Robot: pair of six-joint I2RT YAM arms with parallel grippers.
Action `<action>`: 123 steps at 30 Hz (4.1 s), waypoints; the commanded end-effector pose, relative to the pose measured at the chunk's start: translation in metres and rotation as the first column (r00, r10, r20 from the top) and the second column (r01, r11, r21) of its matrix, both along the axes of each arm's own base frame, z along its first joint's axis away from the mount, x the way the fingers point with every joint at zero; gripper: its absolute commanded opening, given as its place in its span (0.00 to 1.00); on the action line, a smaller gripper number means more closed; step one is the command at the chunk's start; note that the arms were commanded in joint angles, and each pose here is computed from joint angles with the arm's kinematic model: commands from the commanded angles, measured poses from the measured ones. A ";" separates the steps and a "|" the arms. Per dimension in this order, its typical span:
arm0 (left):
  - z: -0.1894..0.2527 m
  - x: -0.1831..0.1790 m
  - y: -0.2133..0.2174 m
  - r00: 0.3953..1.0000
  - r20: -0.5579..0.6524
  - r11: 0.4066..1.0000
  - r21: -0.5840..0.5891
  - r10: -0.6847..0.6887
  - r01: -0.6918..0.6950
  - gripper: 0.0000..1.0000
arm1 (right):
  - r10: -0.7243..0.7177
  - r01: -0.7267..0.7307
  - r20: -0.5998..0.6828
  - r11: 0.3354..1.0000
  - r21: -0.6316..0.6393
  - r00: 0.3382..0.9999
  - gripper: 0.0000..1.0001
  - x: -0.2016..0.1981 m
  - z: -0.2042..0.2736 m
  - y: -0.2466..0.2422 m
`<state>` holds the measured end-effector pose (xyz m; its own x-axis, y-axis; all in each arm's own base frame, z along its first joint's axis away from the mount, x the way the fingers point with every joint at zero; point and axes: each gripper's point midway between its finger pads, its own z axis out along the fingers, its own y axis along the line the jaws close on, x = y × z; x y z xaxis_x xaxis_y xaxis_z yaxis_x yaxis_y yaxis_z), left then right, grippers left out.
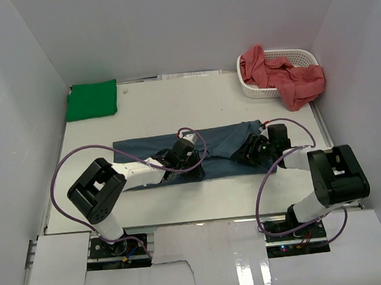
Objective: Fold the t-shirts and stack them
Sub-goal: Fold the other side of the tshirt into a rectangle
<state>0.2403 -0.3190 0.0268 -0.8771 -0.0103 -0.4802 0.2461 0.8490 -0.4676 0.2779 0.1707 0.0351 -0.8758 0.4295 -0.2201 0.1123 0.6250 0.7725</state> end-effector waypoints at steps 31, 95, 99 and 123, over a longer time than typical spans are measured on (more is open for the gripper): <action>-0.009 -0.016 0.010 0.999 -0.033 0.999 0.046 -0.012 0.013 0.31 | 0.049 -0.078 0.165 0.981 0.179 0.985 0.54 0.097 0.082 0.073; 0.089 0.050 -0.046 0.846 0.178 0.843 0.317 -0.502 0.433 0.71 | 0.220 -0.240 -0.096 0.904 -0.353 0.971 0.08 -0.015 -0.013 -0.032; 0.089 0.047 -0.053 0.841 0.162 0.839 0.290 -0.516 0.460 0.74 | 0.220 -0.241 -0.097 0.906 -0.349 0.971 0.08 -0.014 -0.012 -0.031; 0.089 0.077 -0.040 0.661 0.371 0.584 0.802 -0.652 0.126 0.31 | 0.240 -0.259 -0.098 0.908 -0.331 0.966 0.08 -0.012 -0.010 -0.027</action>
<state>0.3067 -0.3558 0.0824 -0.2969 0.8084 -0.5083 0.6860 0.5508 0.4754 0.2594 0.1400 0.0196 -0.9621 0.1295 -0.2400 -0.0077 0.8669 0.4984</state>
